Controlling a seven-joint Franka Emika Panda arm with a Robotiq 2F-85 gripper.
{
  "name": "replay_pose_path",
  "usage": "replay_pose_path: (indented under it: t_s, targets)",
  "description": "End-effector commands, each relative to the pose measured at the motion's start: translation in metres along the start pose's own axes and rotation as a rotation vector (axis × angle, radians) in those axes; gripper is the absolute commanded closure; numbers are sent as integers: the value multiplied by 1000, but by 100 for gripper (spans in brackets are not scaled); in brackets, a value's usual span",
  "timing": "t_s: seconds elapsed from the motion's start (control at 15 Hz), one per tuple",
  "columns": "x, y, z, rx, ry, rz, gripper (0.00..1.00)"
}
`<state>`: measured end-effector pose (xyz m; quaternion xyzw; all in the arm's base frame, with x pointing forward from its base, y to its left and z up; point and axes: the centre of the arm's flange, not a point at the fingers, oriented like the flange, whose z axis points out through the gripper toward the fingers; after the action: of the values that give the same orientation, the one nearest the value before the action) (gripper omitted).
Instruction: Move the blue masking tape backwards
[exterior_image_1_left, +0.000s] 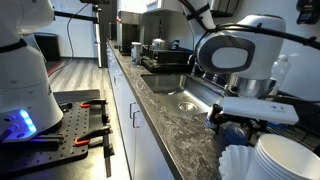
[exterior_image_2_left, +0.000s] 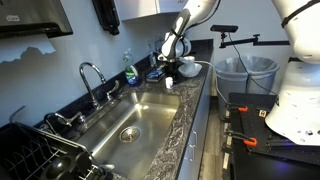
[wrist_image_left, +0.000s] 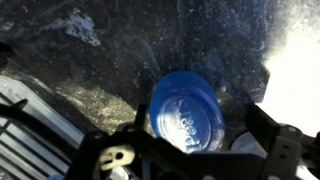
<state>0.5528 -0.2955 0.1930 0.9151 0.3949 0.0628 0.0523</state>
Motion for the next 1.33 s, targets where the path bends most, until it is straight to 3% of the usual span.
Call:
replay_pose_path:
  t_s: [0.0,0.07,0.4,0.87,1.27]
  targets:
    - [-4,7,0,2,-9,-25,0]
    - [-4,7,0,-3,-10,-30,21]
    - [-5,10,-5,-22,-21,-36,57]
    - [-23,9,-50,-95,-121,39,60]
    - [-46,17,-110,-181,-162,199,60]
